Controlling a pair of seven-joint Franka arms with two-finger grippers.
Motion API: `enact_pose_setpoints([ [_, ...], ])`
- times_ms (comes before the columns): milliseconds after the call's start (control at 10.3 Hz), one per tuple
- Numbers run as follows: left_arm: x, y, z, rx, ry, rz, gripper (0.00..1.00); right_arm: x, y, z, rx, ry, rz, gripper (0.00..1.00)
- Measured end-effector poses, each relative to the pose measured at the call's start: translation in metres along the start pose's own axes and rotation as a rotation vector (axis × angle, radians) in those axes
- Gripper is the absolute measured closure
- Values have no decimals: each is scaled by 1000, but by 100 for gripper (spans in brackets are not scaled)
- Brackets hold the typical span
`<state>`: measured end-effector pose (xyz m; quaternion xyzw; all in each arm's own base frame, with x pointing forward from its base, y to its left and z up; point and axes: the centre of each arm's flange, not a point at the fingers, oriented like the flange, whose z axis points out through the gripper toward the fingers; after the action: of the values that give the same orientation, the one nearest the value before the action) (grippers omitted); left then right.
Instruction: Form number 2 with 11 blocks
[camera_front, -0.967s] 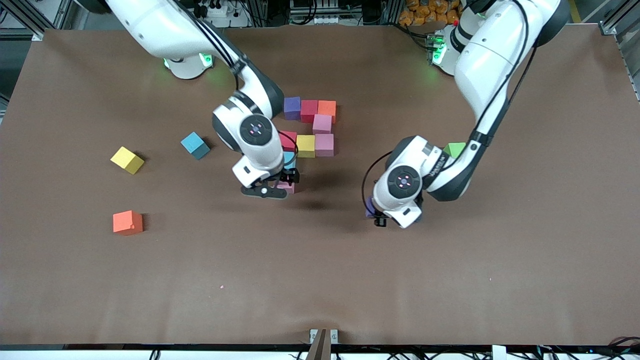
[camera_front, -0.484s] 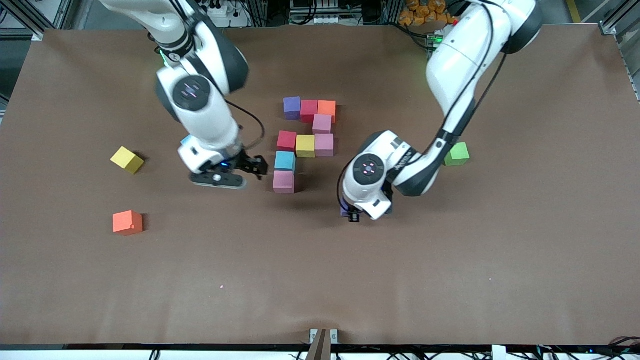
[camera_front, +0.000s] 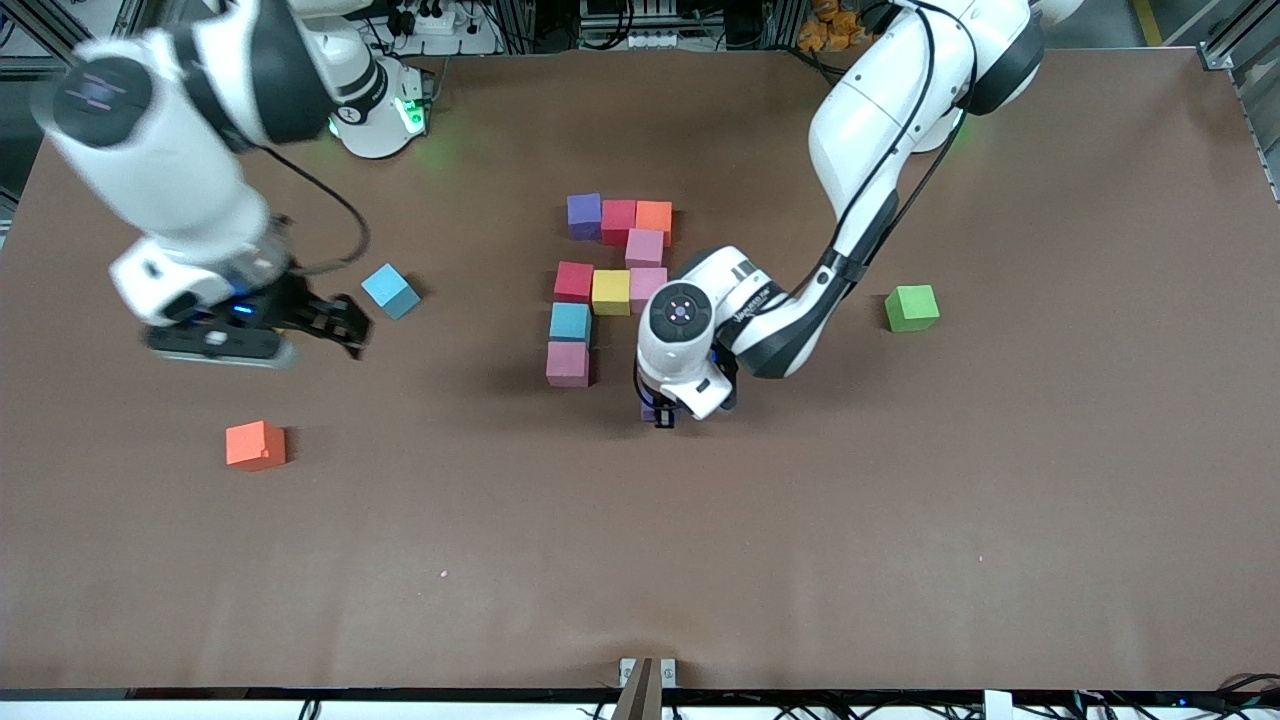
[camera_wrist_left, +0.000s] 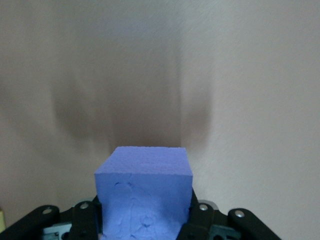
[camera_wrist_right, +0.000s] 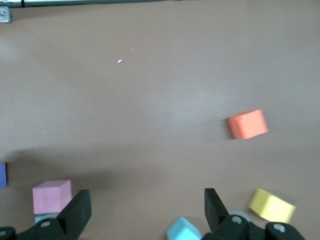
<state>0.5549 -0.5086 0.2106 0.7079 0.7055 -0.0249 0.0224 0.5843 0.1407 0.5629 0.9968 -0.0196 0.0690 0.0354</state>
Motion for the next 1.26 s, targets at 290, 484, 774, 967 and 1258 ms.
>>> enact_pose_setpoints([
  [290,-21,-16,1,-5,-16,-18,44,16,86,-48,12,-23,-58,0],
  [484,-32,-25,3,-4,-25,-30,44,21,120,-64,28,-8,-54,0],
  [774,-43,-34,10,-3,-33,-57,44,19,119,-79,31,-5,-60,0],
  [967,-52,-43,12,-3,-36,-64,44,19,119,-80,31,-6,-63,0],
  [1258,-55,-42,14,-16,-57,-73,44,14,119,-79,30,-51,-80,0],
])
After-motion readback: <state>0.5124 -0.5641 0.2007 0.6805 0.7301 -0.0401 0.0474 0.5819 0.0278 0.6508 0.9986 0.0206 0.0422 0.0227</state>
